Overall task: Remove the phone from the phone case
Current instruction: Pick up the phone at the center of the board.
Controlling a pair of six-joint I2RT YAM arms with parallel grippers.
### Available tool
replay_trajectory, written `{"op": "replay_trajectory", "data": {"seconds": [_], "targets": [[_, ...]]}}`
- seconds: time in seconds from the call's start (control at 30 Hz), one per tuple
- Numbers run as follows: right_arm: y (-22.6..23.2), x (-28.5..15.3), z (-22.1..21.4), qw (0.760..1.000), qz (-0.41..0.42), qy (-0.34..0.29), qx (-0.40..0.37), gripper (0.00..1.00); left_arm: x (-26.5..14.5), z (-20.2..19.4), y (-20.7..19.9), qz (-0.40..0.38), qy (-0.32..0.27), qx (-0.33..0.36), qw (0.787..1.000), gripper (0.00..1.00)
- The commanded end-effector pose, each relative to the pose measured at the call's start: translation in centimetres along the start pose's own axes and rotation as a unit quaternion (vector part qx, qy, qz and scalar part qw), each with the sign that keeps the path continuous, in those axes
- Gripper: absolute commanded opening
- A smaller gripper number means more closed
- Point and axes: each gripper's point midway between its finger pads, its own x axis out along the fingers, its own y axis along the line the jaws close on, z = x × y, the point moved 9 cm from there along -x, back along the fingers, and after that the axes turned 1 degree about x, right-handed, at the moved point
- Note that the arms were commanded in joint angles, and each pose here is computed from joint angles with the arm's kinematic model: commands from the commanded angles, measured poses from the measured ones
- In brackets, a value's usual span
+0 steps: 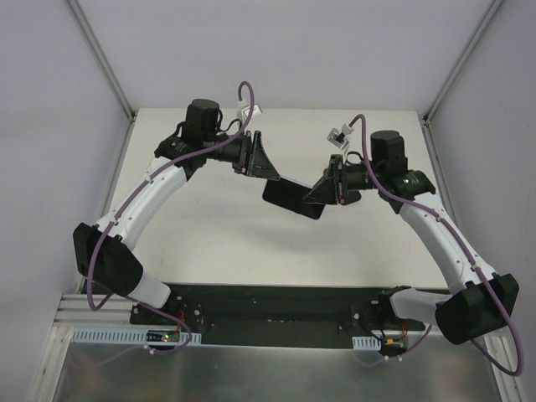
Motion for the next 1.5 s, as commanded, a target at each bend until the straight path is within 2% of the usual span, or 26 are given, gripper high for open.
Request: {"op": "replay_trajectory", "data": {"seconds": [0.0,0.1,0.23,0.37,0.5,0.8,0.93,1.0,1.13,1.2,1.23,1.27,1.47], "targets": [[2.3,-0.8,1.5,0.997,0.015,-0.017,-0.072,0.0,0.0,0.7,-0.7,-0.032,-0.021,-0.018,0.999,0.58],[2.1,-0.8,1.5,0.997,0.009,-0.017,-0.071,0.0,-0.1,0.4,-1.1,-0.047,-0.018,-0.011,0.999,0.58],[1.8,-0.7,1.6,0.997,0.004,-0.018,-0.069,0.0,-0.2,-0.3,-1.2,-0.076,-0.012,0.01,0.997,0.67],[1.8,-0.7,1.8,0.998,0.003,-0.022,-0.067,0.0,-0.1,-1.2,-1.2,-0.102,0.0,0.036,0.994,0.68],[1.8,-0.6,1.9,0.998,0.008,-0.024,-0.063,0.0,0.5,-2.1,-1.8,-0.124,0.017,0.061,0.99,0.54],[1.6,-0.6,1.8,0.998,0.005,-0.028,-0.06,0.0,1.4,-2.2,-2.8,-0.149,0.032,0.084,0.985,0.0],[1.5,-0.6,1.6,0.998,-0.008,-0.028,-0.058,0.0,1.2,-2.0,-3.0,-0.152,0.034,0.109,0.982,0.0],[1.4,-0.7,1.4,0.998,-0.02,-0.022,-0.059,0.07,0.9,-2.1,-2.9,-0.134,0.04,0.141,0.98,0.0],[1.2,-0.8,0.7,0.996,-0.044,-0.002,-0.073,0.32,0.4,-2.7,-3.3,-0.092,0.081,0.207,0.971,0.0],[1.2,-0.7,0.3,0.995,-0.054,0.01,-0.081,0.4,0.2,-2.7,-3.7,-0.084,0.094,0.225,0.966,0.0],[1.0,-0.6,0.1,0.995,-0.059,0.015,-0.084,0.53,0.1,-2.9,-3.7,-0.077,0.102,0.234,0.964,0.0],[1.0,-0.5,-0.1,0.994,-0.061,0.02,-0.086,0.61,0.1,-2.9,-4.0,-0.067,0.111,0.246,0.96,0.0],[0.4,0.2,-0.9,0.993,-0.066,0.039,-0.09,0.75,-0.3,-3.3,-5.0,-0.033,0.15,0.306,0.94,0.0]]}}
